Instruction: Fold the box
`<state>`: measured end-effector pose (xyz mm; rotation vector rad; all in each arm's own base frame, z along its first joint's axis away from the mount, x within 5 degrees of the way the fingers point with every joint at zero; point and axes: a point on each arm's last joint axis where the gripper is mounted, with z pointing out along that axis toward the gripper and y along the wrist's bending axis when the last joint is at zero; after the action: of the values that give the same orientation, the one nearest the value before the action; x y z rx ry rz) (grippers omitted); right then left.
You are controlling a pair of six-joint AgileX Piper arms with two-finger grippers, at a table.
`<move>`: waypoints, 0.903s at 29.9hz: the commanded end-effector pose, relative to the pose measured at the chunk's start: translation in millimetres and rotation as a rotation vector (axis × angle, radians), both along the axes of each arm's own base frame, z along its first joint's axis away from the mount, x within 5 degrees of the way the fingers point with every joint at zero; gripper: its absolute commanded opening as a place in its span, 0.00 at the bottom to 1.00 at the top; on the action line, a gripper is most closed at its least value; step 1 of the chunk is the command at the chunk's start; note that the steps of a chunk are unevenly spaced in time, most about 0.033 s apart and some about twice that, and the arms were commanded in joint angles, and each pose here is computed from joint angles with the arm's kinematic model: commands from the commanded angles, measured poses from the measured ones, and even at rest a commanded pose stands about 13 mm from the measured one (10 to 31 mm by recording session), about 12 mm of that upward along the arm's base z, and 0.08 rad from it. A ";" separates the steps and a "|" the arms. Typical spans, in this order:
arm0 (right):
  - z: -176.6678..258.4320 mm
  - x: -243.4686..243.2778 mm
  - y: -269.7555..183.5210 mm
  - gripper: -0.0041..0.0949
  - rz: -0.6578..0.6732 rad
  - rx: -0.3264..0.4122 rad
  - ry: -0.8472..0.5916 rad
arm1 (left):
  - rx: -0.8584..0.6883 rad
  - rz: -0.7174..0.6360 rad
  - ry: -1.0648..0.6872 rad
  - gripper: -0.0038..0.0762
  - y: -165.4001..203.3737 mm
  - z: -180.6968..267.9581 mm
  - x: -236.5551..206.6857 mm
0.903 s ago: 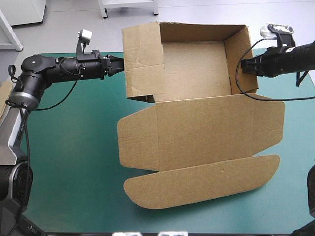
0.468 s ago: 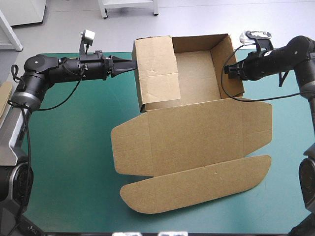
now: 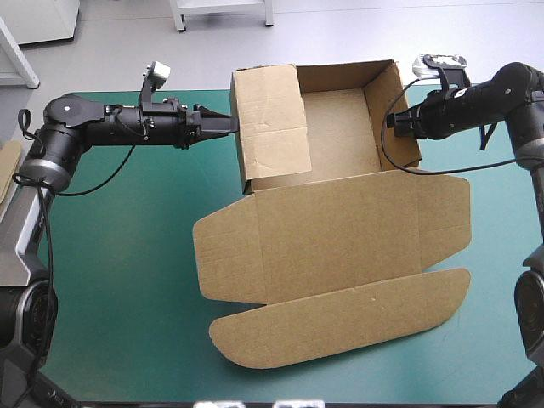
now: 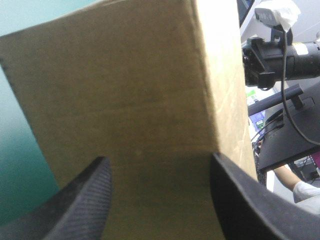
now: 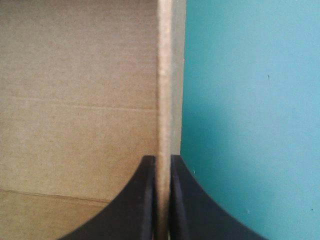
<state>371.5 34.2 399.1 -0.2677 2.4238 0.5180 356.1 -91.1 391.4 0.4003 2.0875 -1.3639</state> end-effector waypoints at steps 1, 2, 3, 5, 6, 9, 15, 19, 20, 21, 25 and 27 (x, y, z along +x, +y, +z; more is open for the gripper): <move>30.7 -11.7 4.3 0.03 -0.011 0.065 -0.111 | -0.126 -0.073 -0.061 0.63 -6.3 37.3 -22.2; 29.7 -10.9 5.2 0.03 -0.010 0.067 -0.107 | -0.132 -0.074 -0.061 0.63 -6.4 37.9 -22.2; 29.7 -10.9 5.1 0.03 -0.010 0.067 -0.107 | -0.142 -0.076 -0.061 0.63 -6.5 38.7 -22.4; 28.2 -9.7 5.8 0.03 -0.009 0.067 -0.103 | -0.149 -0.076 -0.061 0.63 -6.6 39.3 -22.5; 27.8 -9.7 7.3 0.03 -0.004 0.064 -0.102 | -0.148 -0.076 -0.061 0.63 -6.6 39.3 -22.5; 27.9 -9.8 9.6 0.03 -0.001 0.067 -0.101 | -0.142 -0.070 -0.062 0.63 -6.4 38.7 -21.9; 27.0 -8.9 15.3 0.03 -0.022 0.041 -0.105 | -0.136 -0.037 -0.058 0.63 -6.2 38.2 -19.2; 25.9 -9.3 25.7 0.03 -0.027 0.012 -0.105 | -0.015 -0.002 -0.039 0.63 -15.0 36.0 -18.6; 25.9 -9.2 27.4 0.03 -0.030 0.008 -0.107 | 0.028 0.019 -0.039 0.62 -17.8 35.6 -17.9; 25.8 -9.4 30.4 0.03 -0.029 0.004 -0.108 | 0.054 0.038 -0.036 0.62 -20.6 36.0 -17.4; 25.4 -9.8 39.5 0.03 -0.044 -0.012 -0.112 | 0.125 0.121 -0.058 0.62 -30.7 40.2 -14.4; 25.4 -10.0 42.8 0.03 -0.051 -0.015 -0.113 | 0.167 0.153 -0.053 0.62 -35.6 39.3 -14.1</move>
<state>373.1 69.2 393.5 -0.2664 2.4501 0.3968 357.0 -118.5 397.0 0.3660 2.2427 -1.1024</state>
